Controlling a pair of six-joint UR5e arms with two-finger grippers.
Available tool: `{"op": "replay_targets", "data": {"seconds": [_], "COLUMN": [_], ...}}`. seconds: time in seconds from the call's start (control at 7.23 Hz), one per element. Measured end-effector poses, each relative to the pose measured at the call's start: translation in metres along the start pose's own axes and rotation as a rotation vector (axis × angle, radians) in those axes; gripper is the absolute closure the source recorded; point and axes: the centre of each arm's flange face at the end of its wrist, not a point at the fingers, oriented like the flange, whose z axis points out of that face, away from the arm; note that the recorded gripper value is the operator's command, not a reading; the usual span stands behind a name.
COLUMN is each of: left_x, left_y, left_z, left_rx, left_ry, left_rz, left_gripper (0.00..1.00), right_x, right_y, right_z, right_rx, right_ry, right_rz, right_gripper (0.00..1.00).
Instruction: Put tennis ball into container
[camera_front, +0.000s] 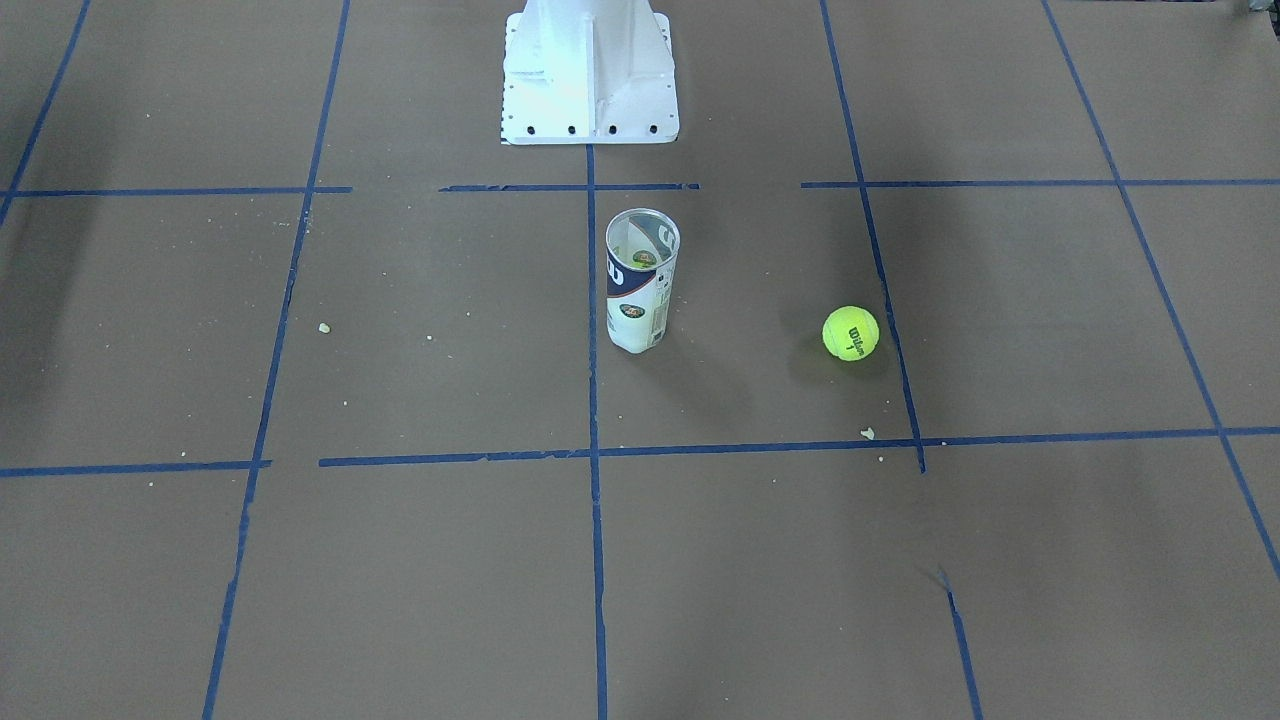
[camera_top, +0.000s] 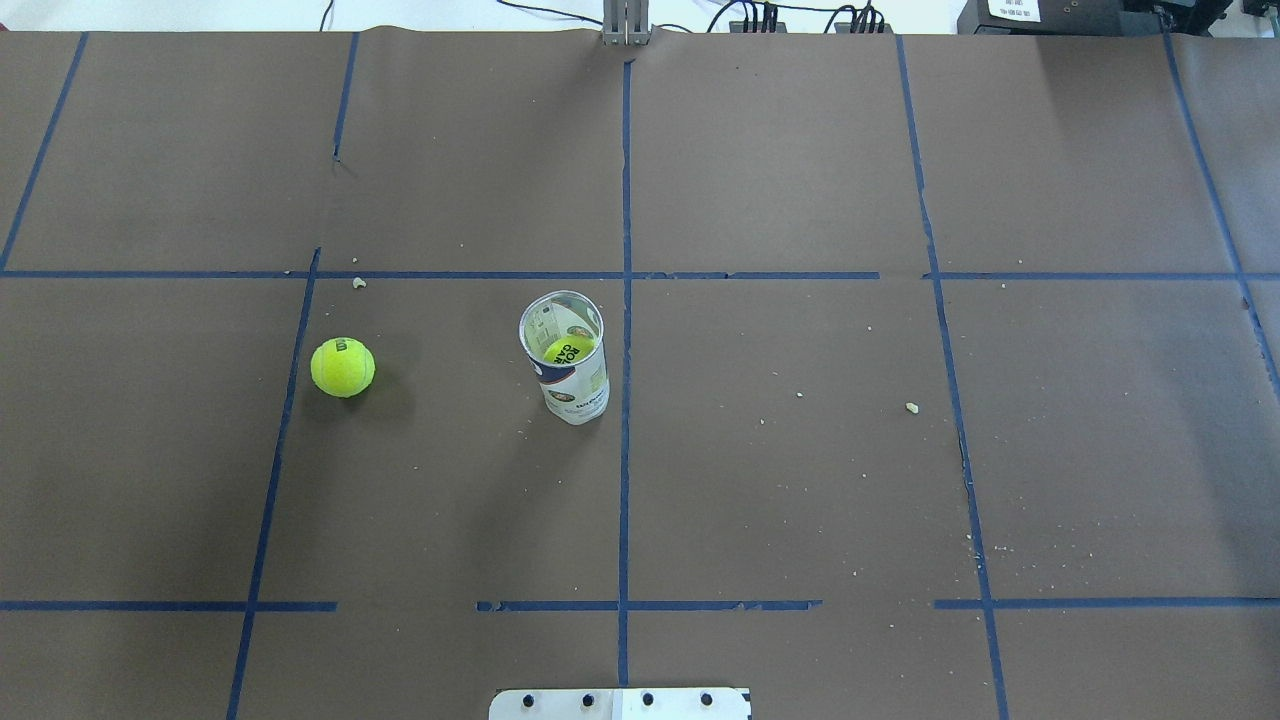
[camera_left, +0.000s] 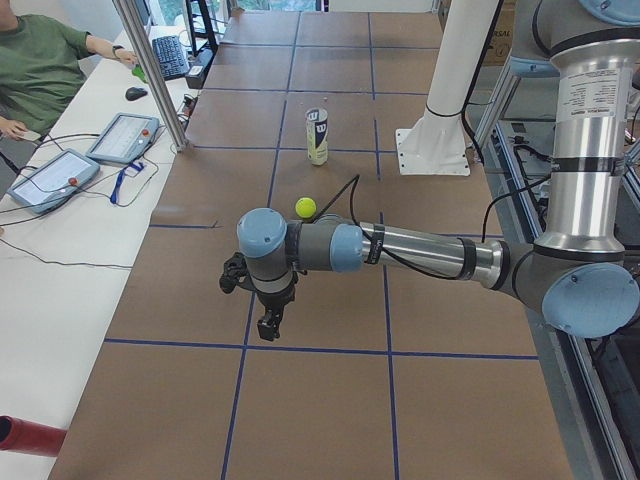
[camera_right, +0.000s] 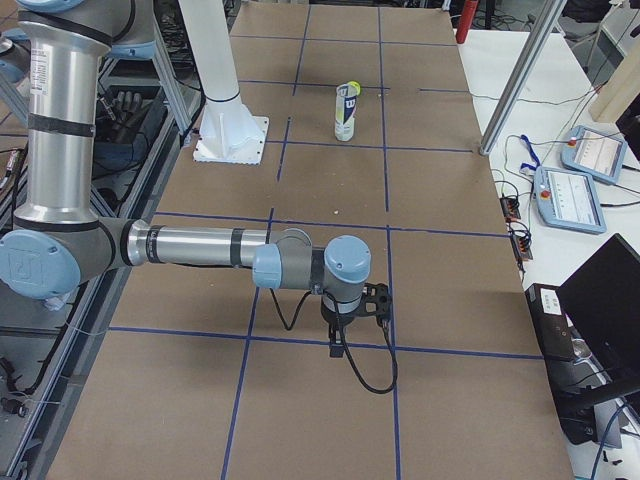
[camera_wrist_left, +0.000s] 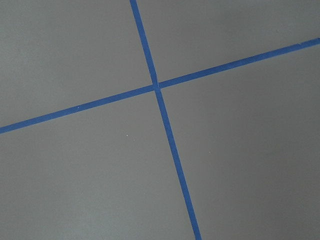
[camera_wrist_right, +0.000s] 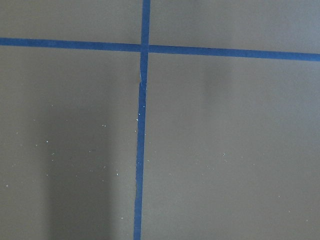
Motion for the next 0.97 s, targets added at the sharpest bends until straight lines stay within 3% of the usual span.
{"op": "replay_targets", "data": {"seconds": [0.55, 0.97], "left_x": [0.005, 0.012], "left_y": [-0.004, -0.050], "left_z": [-0.006, -0.025], "left_rx": [0.013, 0.068], "left_ry": [-0.007, -0.028], "left_rz": [0.011, 0.064], "left_gripper": [0.00, 0.00], "right_x": [0.000, 0.000], "right_y": [0.000, -0.001], "right_z": [0.000, 0.000], "right_rx": [0.000, 0.001], "right_ry": [0.000, 0.000], "right_rz": [0.000, -0.001], "right_gripper": [0.00, 0.00]}}
